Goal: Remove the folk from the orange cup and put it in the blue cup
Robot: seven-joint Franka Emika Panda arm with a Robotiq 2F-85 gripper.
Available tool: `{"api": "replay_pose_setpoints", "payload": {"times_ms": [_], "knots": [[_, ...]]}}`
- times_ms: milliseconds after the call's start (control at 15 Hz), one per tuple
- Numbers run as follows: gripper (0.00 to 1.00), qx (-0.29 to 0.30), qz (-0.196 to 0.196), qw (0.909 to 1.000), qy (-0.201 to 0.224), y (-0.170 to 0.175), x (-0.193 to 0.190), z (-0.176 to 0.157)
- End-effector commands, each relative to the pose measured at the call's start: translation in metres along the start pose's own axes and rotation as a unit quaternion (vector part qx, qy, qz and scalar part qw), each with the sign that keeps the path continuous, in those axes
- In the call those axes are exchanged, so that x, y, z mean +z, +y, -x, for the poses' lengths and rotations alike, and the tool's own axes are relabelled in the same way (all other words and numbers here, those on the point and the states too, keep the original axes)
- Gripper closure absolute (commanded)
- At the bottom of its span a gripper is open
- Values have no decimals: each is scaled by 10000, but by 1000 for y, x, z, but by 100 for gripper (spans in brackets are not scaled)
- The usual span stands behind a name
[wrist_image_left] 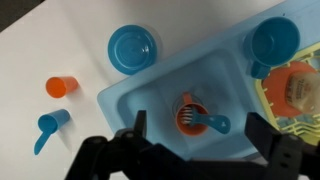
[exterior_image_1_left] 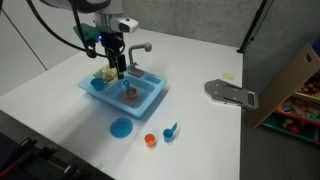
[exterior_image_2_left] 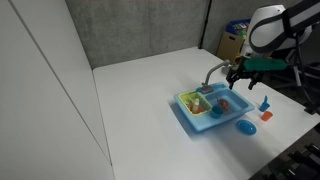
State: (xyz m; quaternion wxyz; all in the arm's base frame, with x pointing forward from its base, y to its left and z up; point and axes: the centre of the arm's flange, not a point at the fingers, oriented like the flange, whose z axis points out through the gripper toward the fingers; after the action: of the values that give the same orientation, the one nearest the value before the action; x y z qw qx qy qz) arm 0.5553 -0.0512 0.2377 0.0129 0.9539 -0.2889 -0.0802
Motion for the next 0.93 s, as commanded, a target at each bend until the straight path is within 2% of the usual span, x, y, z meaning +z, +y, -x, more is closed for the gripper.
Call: {"api": "replay_pose_setpoints", "payload": {"times_ms": [0, 867], "knots": [[0, -83, -23, 10000, -41, -13, 23, -20], [0, -366, 19, 9970, 677, -62, 93, -45]]}}
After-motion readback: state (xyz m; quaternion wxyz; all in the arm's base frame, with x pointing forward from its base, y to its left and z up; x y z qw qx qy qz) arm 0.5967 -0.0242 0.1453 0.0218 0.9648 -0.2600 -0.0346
